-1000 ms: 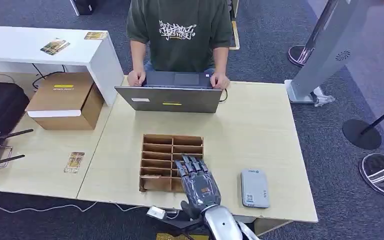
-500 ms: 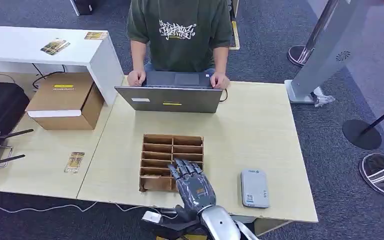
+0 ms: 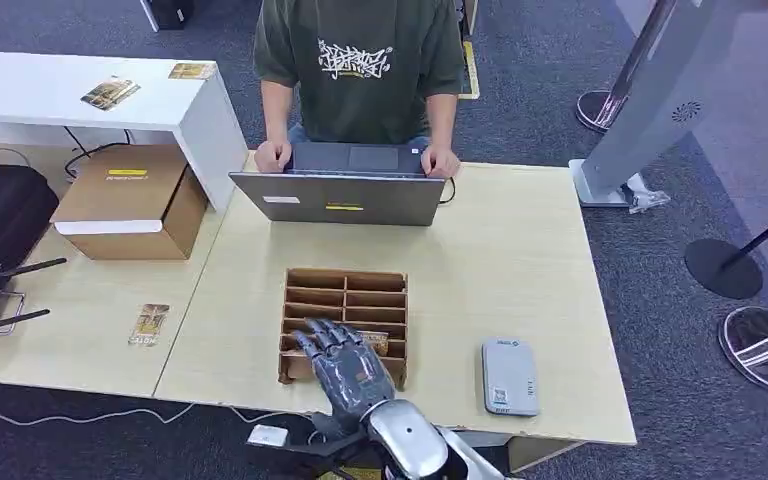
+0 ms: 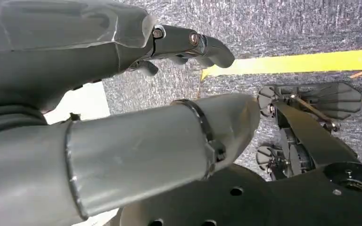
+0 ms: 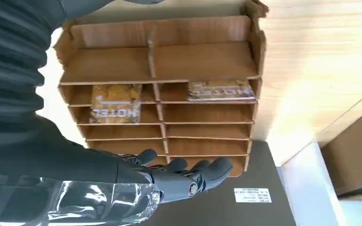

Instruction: Pass the card to the sensor for recognition and then transmit it.

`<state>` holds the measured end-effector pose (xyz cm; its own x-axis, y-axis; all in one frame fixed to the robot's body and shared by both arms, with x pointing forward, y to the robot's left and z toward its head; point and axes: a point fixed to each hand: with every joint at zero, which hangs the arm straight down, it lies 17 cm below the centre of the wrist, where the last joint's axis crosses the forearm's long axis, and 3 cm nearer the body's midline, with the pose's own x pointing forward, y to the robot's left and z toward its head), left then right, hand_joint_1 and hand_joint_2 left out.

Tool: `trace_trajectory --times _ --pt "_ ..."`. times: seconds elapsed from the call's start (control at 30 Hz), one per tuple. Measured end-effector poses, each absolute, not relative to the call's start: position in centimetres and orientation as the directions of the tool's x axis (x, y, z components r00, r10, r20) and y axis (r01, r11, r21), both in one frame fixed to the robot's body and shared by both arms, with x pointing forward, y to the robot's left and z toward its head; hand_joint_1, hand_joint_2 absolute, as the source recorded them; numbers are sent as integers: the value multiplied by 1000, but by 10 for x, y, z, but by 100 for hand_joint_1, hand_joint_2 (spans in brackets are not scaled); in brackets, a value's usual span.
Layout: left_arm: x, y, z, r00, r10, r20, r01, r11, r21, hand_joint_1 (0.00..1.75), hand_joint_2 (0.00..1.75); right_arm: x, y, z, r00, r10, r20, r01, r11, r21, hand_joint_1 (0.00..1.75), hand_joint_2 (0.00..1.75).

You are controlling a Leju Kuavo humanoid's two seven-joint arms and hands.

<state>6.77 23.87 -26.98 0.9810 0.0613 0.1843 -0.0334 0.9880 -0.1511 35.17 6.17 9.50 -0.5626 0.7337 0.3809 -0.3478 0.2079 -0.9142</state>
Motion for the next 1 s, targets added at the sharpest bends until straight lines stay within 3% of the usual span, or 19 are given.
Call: trace_trajectory --times 0.77,1.0 --pt "62 238 -270 981 71 179 -40 985 -171 0 0 368 103 101 -567 646 511 -369 356 -859 0 175" --pt "56 236 -270 983 73 170 -42 983 -178 0 0 372 102 98 -564 661 495 -347 354 -869 0 175"
